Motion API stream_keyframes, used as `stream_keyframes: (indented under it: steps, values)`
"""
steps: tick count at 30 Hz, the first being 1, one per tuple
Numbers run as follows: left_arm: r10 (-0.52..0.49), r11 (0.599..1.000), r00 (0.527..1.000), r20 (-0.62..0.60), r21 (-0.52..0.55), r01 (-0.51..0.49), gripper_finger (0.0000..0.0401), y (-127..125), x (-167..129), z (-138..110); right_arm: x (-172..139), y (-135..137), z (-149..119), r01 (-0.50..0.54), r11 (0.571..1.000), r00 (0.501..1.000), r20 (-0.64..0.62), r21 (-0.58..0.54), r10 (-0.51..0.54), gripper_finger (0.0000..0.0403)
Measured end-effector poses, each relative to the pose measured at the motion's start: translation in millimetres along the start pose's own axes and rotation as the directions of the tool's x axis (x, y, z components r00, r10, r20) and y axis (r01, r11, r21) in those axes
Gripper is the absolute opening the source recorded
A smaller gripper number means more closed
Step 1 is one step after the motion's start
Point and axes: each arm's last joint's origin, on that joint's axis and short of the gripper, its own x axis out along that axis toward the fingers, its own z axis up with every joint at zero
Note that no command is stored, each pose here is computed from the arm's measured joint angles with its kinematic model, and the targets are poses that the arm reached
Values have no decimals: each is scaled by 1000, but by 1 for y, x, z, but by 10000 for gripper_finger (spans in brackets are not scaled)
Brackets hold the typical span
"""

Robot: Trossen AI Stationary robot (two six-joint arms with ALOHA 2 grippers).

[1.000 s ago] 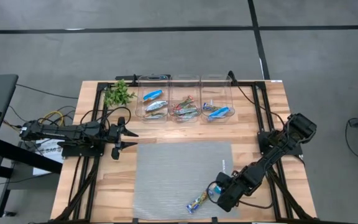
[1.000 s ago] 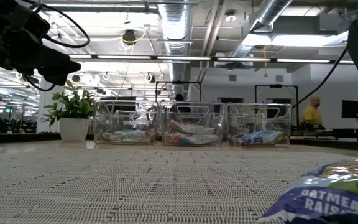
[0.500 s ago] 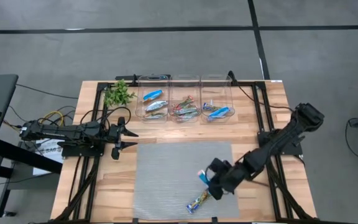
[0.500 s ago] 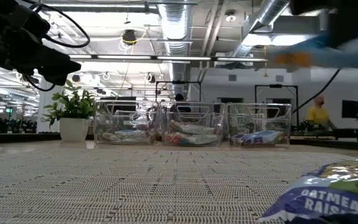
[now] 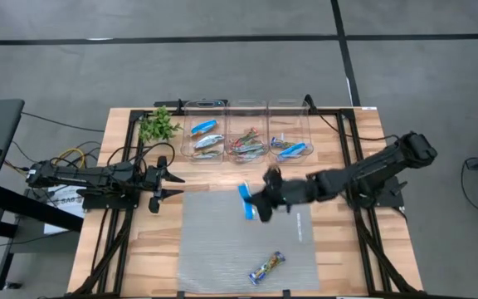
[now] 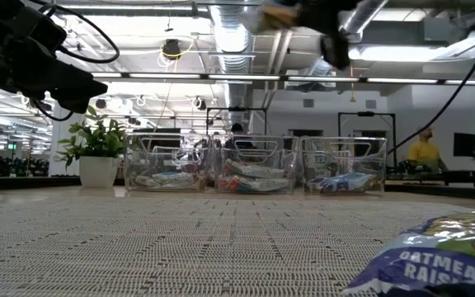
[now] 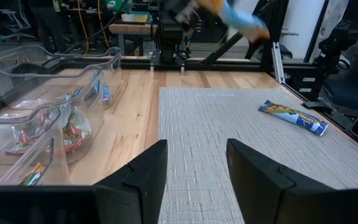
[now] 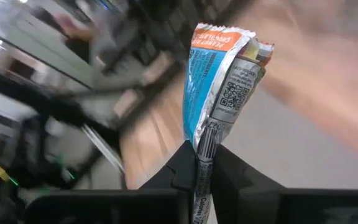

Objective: Pick and place Granola Bars by type
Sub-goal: Put the yellow granola bar into the left transparent bin

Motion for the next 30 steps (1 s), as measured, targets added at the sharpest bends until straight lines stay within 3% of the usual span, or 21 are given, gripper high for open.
stream_keyframes:
  steps: [6, 15, 21, 30]
  values:
    - [0, 1000, 1000, -1, -4, 0, 157, 0, 0, 0, 9, -20, 51, -119, 992, 984, 126, -51, 124, 27]
    - [0, 1000, 1000, -1, -1, 0, 157, 0, 0, 0, 9, -61, 102, -33, 979, 976, 203, -200, 74, 19]
    - [0, 1000, 1000, -1, -2, 0, 157, 0, 0, 0, 8, -63, 139, 44, 932, 972, 230, -360, 43, 26]
    - [0, 1000, 1000, -1, 3, 0, 157, 0, 0, 0, 44, -63, 179, 135, 818, 977, 214, -560, -15, 21]
